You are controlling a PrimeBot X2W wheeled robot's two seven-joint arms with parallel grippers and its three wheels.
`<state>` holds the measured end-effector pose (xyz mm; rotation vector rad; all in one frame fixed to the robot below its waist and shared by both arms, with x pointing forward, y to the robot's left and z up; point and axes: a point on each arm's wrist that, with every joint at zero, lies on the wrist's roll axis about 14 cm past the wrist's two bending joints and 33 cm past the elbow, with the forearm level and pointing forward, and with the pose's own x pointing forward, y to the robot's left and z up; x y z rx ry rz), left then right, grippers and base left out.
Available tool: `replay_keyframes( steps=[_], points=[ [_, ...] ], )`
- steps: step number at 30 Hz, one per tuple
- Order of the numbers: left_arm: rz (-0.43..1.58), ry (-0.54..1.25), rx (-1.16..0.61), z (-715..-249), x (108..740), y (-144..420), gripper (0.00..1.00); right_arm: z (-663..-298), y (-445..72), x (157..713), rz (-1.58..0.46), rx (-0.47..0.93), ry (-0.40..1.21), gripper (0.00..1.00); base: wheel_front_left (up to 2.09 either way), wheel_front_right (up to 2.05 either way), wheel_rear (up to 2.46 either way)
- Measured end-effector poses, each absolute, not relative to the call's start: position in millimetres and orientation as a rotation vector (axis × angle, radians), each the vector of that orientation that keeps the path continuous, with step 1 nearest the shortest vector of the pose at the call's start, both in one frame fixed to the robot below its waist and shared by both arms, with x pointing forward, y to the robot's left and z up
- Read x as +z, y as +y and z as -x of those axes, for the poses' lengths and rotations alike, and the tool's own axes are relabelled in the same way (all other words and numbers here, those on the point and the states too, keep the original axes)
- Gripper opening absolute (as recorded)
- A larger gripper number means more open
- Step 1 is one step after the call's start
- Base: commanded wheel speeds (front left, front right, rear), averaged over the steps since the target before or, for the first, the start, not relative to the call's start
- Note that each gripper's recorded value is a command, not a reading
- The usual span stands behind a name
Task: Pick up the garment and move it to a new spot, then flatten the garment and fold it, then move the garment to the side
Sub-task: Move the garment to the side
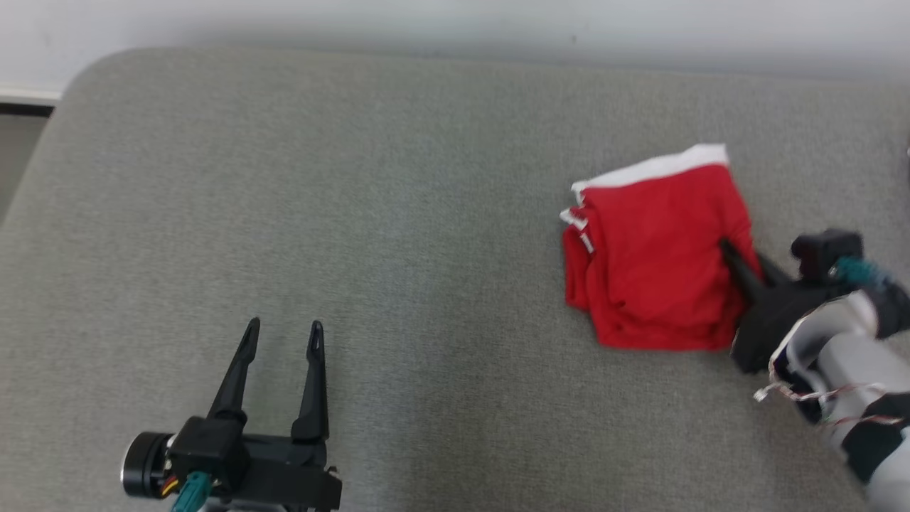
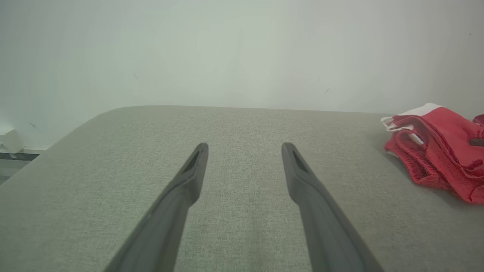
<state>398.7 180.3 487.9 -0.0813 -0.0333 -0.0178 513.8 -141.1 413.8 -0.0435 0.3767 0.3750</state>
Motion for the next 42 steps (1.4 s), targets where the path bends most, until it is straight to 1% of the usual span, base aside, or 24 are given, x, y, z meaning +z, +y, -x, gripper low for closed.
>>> replay_keyframes(
  steps=[4,7,10,20,27,34,42],
  points=[
    [0.088,-0.013,-0.074,-416,478,162,1.00,-532,-164,421,0.142,0.395,0.376,0.00,0.00,0.00,0.00],
    [0.082,-0.007,-0.101,-431,472,152,1.00,-549,-186,434,0.199,0.386,0.344,0.00,0.00,0.00,0.00],
    [0.079,-0.003,-0.126,-444,466,143,1.00,-557,-204,437,0.232,0.378,0.340,0.00,0.00,0.00,0.00],
    [0.067,-0.007,-0.224,-475,447,109,1.00,-571,-298,474,0.375,0.235,0.324,0.00,0.00,0.00,0.00],
    [0.082,-0.007,-0.300,-488,433,81,1.00,-564,-373,494,0.458,0.077,0.365,0.00,0.00,0.00,0.00],
    [0.098,-0.001,-0.346,-496,418,65,1.00,-549,-423,486,0.507,-0.036,0.452,0.00,0.00,0.00,0.00],
    [0.102,0.021,-0.363,-498,403,59,1.00,-544,-467,480,0.548,-0.165,0.508,0.00,0.00,0.00,0.00]
  ],
)
